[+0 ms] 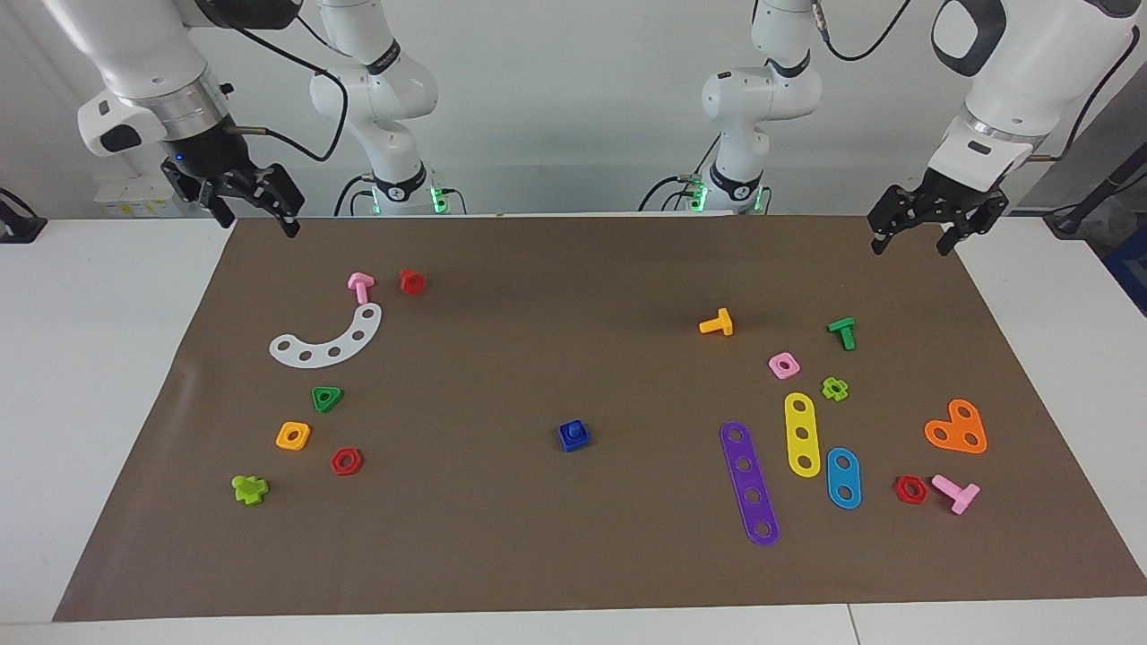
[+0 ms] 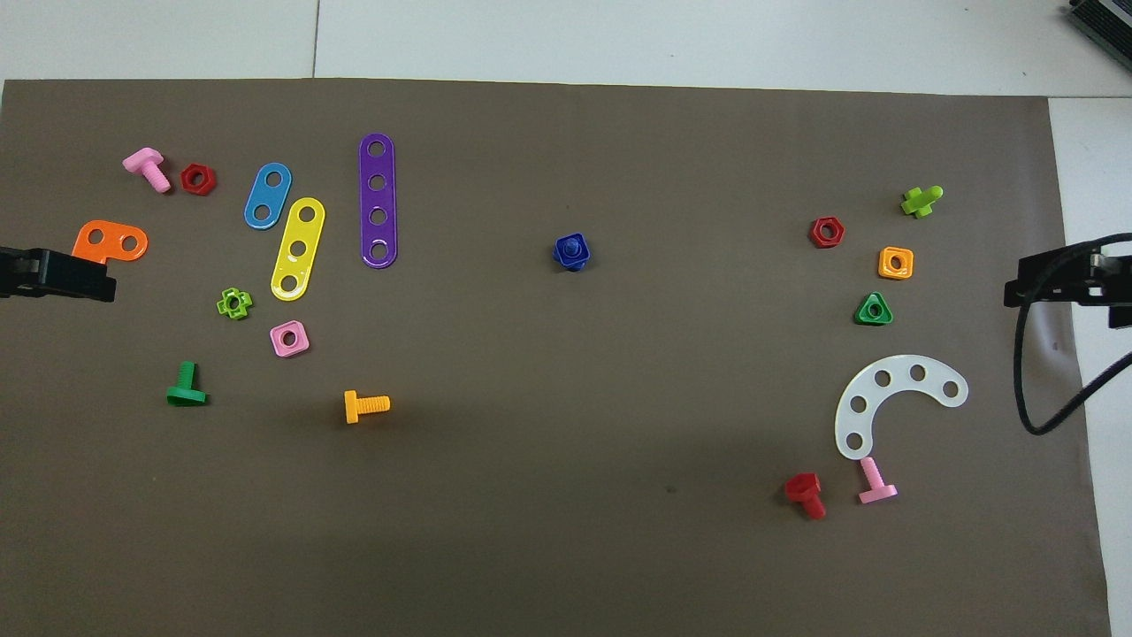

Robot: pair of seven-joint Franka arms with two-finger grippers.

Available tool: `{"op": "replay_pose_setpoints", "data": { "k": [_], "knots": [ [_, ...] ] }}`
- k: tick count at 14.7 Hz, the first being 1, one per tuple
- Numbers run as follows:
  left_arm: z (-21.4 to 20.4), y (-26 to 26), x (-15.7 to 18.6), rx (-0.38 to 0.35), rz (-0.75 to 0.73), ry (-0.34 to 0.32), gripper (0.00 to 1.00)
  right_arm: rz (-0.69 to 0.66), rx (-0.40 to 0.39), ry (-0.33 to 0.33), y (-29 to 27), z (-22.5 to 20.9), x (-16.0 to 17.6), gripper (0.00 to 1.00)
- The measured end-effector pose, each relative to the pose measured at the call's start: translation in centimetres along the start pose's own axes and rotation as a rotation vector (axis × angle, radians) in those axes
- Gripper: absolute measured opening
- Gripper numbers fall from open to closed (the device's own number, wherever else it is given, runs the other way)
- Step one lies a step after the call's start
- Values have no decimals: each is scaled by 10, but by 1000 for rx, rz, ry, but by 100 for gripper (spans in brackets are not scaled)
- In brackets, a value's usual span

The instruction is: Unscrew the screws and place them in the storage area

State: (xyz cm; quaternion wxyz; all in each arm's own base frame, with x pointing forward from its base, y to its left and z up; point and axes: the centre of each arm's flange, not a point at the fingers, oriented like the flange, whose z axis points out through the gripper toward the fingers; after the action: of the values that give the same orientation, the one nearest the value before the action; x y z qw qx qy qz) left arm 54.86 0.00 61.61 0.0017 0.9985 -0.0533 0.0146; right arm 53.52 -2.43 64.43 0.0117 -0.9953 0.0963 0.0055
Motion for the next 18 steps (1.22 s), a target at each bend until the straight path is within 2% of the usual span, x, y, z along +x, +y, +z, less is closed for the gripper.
{"op": "replay_pose_setpoints", "data": {
  "k": [3,11,14,18],
  "knots": [
    [0,-1,0,0,-1,0,100,-50,0,0,2,0,0,100],
    [9,19,-6,-3,28,-34,100,-60,0,0,1,0,0,100],
    [18,72,-3,-3,5,-26,100,-61,0,0,1,0,0,100],
    [48,165,-5,1,4,-62,100,-61,0,0,1,0,0,100]
  ]
}}
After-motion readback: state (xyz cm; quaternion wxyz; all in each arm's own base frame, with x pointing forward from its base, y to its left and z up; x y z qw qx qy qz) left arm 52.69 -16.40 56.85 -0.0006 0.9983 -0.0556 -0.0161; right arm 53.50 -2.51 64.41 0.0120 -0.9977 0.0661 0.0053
